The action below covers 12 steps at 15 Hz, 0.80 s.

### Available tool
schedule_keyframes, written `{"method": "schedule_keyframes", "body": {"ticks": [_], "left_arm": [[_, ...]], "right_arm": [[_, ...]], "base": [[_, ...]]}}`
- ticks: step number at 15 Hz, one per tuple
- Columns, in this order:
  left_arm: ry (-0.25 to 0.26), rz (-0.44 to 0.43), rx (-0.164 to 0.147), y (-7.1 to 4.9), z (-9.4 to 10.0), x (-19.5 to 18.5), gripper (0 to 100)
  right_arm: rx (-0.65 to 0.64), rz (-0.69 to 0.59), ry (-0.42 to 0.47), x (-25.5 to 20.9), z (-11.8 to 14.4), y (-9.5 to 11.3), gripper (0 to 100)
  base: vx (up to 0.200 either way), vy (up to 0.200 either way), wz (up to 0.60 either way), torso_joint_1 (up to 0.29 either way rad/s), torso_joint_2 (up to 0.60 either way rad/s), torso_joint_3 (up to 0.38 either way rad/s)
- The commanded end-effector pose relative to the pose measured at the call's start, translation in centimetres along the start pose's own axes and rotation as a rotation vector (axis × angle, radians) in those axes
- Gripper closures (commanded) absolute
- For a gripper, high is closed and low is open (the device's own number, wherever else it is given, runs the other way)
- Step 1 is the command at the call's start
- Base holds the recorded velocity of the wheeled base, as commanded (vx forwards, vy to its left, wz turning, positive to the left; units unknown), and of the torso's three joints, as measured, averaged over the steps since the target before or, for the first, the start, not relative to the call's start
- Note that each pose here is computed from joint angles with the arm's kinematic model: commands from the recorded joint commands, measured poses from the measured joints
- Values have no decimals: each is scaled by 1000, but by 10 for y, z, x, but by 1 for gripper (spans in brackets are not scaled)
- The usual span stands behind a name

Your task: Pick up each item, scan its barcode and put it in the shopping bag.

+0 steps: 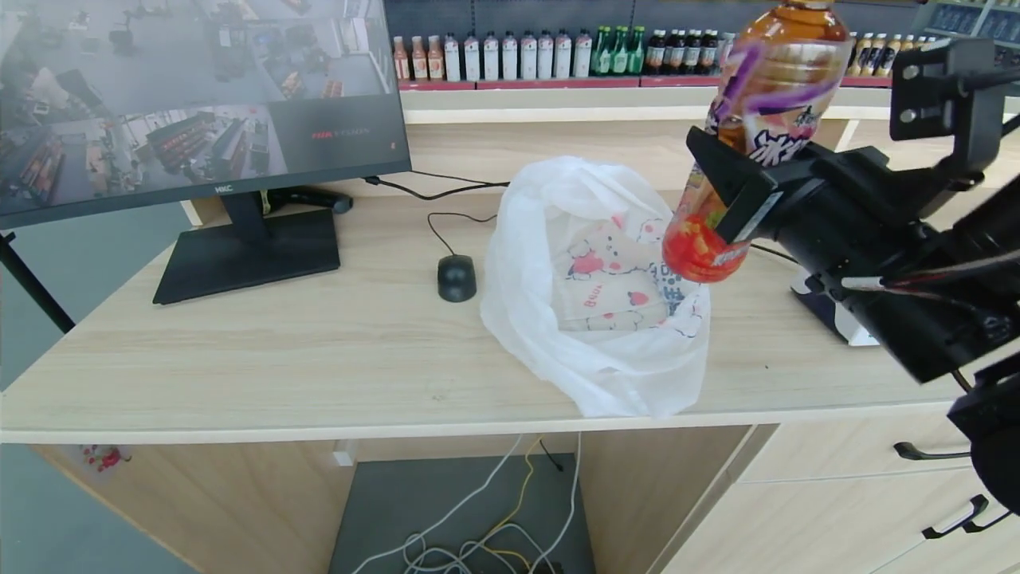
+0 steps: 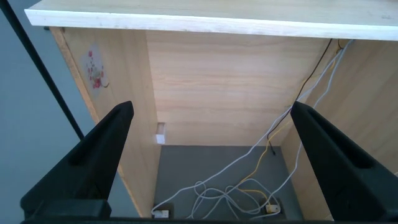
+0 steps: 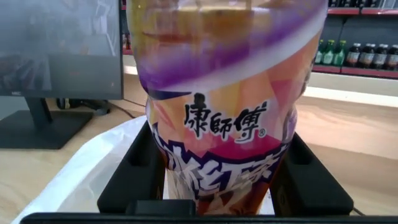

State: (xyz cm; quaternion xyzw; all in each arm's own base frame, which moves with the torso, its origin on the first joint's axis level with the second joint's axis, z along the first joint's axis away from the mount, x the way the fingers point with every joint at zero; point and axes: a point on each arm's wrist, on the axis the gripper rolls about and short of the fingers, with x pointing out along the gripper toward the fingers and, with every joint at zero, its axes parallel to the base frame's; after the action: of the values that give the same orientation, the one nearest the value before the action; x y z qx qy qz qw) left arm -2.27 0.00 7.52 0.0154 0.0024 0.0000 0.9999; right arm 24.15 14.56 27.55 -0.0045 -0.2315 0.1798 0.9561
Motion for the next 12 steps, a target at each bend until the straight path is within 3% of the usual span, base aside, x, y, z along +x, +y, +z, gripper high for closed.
{"method": "schedule_keyframes", "body": {"ticks": [1, 6, 12], "left_arm": [[0, 0, 0, 0, 0, 0, 0], [0, 0, 0, 0, 0, 0, 0], [0, 0, 0, 0, 0, 0, 0]], "right_arm": [[26, 17, 76, 39, -1, 5, 100], [49, 50, 93, 99, -18, 18, 100], [58, 84, 125, 116, -49, 40, 100]], "base": [[0, 0, 0, 0, 0, 0], [0, 0, 0, 0, 0, 0], [0, 0, 0, 0, 0, 0]]}}
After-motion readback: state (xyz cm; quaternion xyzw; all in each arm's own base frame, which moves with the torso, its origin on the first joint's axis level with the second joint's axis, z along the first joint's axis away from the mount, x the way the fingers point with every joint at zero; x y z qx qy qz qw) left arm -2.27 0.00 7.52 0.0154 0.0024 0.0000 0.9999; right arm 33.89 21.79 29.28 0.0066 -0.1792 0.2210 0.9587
